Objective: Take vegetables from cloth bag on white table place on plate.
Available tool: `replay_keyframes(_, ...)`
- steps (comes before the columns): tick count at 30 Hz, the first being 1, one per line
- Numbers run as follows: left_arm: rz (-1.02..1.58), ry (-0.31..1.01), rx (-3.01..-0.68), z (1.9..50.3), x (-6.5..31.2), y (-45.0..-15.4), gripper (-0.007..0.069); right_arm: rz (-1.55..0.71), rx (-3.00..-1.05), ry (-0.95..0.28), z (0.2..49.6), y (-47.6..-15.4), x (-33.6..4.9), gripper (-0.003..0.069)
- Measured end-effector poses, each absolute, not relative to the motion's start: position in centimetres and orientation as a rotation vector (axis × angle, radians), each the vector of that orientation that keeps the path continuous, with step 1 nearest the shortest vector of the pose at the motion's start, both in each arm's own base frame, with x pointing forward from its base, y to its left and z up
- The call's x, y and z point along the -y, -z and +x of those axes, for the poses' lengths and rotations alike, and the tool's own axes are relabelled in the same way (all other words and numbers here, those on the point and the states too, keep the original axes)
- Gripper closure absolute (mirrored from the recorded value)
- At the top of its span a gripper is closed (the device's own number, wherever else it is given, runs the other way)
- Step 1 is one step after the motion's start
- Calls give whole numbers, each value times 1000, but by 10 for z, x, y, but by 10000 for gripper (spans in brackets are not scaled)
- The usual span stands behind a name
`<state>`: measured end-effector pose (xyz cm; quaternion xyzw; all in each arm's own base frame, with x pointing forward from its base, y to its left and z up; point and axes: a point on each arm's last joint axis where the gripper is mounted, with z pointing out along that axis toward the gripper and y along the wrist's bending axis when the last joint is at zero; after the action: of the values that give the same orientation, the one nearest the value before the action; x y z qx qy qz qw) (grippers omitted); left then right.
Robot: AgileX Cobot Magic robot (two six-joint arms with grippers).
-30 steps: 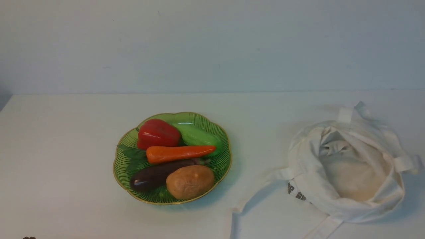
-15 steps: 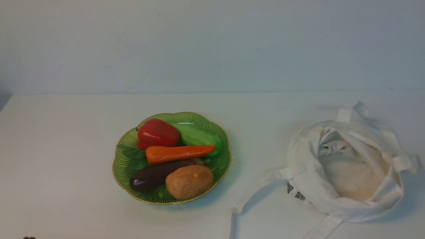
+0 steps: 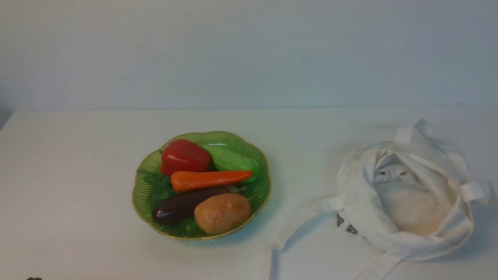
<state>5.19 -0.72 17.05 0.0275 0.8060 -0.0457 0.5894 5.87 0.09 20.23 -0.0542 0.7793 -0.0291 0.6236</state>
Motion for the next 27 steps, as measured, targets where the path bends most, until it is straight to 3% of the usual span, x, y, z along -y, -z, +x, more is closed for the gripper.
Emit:
replay_keyframes(3, 64, 107, -1878, 52, 7, -170, 634, -73, -1838, 80, 58, -178, 1, 673)
replay_keyframes(27, 64, 107, -1878, 52, 7, -170, 634, -12, -1781, 108, 54, -181, 4, 673)
